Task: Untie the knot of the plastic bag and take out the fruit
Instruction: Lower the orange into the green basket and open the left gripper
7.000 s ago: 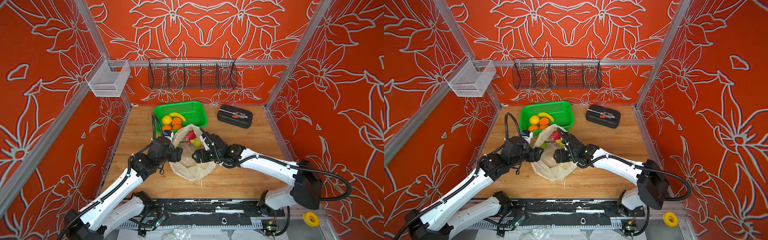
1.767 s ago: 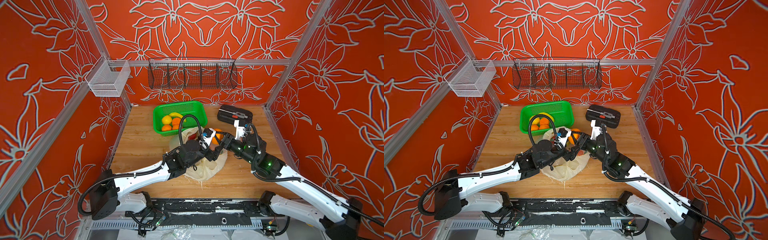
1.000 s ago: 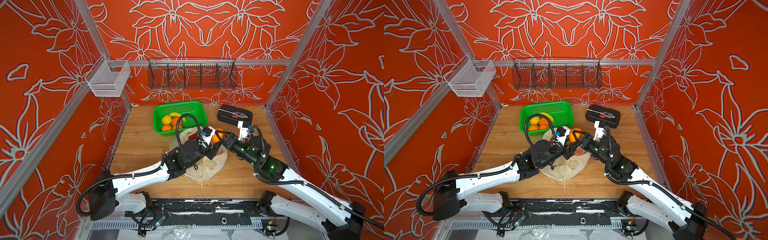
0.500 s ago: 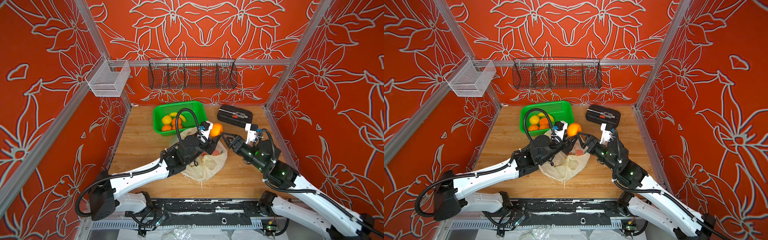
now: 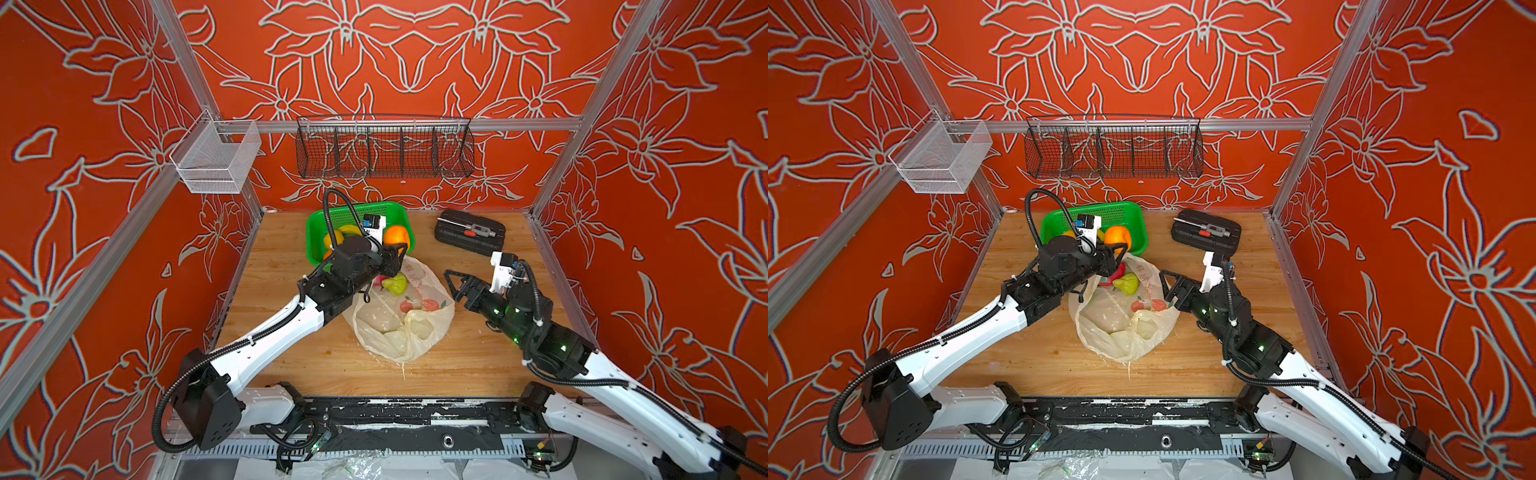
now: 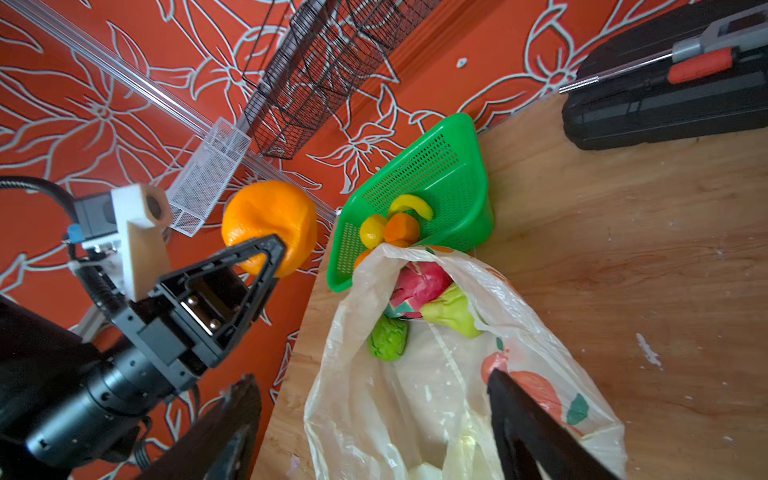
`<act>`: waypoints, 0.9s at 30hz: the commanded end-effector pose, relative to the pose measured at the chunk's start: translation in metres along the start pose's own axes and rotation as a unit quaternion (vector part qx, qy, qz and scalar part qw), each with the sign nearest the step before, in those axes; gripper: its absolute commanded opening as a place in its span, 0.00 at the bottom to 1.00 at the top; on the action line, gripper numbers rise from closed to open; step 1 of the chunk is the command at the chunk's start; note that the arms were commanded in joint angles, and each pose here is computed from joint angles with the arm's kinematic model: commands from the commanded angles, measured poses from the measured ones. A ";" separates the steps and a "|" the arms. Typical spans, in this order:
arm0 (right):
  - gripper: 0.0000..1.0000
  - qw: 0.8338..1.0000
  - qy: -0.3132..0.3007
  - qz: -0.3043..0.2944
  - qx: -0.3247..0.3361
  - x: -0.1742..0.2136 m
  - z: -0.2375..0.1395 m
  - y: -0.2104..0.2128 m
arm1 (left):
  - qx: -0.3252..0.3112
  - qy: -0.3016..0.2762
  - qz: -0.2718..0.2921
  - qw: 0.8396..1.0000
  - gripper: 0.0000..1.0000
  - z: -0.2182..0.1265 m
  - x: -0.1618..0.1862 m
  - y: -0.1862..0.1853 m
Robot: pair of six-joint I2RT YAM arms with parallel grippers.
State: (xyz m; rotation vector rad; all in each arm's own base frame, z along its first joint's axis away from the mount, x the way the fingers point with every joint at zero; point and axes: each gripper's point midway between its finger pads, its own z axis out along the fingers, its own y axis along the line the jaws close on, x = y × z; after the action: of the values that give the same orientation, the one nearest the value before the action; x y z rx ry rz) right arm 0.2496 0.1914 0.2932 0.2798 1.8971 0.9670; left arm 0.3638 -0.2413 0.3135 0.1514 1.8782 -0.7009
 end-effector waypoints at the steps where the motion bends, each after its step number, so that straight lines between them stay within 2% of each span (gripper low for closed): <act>1: 0.87 1.000 0.009 -0.020 0.019 0.008 0.007 -0.008 | 0.006 0.015 -0.032 0.999 0.48 0.007 -0.005 0.011; 13: 0.88 0.996 0.052 -0.058 0.039 0.022 0.020 -0.011 | -0.042 0.063 -0.076 0.994 0.47 0.045 -0.003 0.084; 20: 0.88 0.995 0.070 -0.058 0.042 0.030 0.022 -0.015 | -0.057 0.107 -0.104 0.987 0.46 0.074 0.019 0.121; 27: 0.88 0.995 0.077 -0.054 0.043 0.034 0.021 -0.016 | -0.076 0.125 -0.116 0.982 0.47 0.098 0.038 0.153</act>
State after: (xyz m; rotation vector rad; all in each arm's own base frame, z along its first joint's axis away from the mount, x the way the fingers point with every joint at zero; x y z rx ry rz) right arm 0.2550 0.2078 0.2460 0.1639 2.0829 0.8370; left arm 0.4784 -0.1785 0.1912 -0.0812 2.2290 -0.6998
